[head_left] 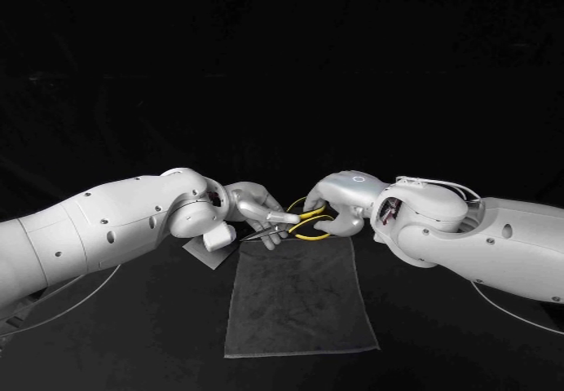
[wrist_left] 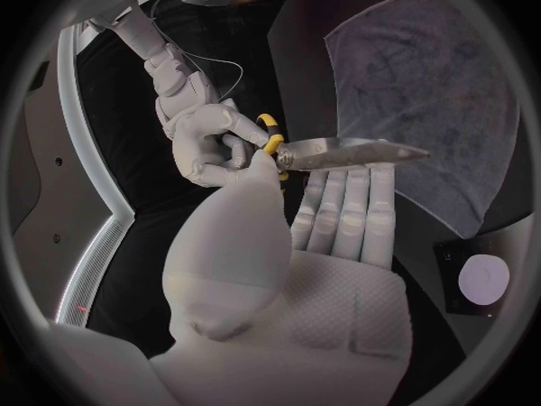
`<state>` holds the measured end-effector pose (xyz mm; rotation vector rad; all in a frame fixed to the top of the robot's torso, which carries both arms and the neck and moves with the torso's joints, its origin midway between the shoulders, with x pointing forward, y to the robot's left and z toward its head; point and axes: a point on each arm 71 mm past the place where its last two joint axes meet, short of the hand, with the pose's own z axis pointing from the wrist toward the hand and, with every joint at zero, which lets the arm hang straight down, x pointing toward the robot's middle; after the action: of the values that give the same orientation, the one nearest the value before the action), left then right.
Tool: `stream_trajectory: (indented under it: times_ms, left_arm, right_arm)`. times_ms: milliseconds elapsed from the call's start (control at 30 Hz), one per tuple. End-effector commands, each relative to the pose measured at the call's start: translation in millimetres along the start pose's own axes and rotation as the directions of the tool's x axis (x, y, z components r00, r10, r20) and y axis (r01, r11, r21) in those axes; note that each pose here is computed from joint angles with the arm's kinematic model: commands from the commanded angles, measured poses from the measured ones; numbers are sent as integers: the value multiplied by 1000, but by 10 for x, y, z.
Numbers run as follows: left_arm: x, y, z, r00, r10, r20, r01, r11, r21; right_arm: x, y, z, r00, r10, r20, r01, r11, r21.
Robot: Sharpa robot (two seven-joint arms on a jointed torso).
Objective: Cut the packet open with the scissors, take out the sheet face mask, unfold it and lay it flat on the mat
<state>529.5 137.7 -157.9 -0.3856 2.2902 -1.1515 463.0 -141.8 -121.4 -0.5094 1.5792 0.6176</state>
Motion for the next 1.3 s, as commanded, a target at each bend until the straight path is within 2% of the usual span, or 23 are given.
stream_trajectory:
  times_ms: [33,267,633,900,1300]
  left_arm:
    - [62,-20,-5,994,-75,-85,76,997,12]
    - [71,-13,-35,982,-148,-120,152,988,25]
    - [65,35,-78,973,-167,-161,171,985,6]
    - [53,53,-86,972,-163,-170,165,986,1]
    - [60,38,-69,971,-172,-168,178,984,20]
  right_arm:
    - [-6,7,9,1000,-19,12,19,1000,-9]
    - [27,-20,14,1000,-28,0,28,1000,-1]
    - [25,-52,5,999,-31,15,31,999,8]
    - [24,-51,5,999,-29,26,29,1000,6]
    - [47,-46,18,1000,-26,10,26,1000,-2]
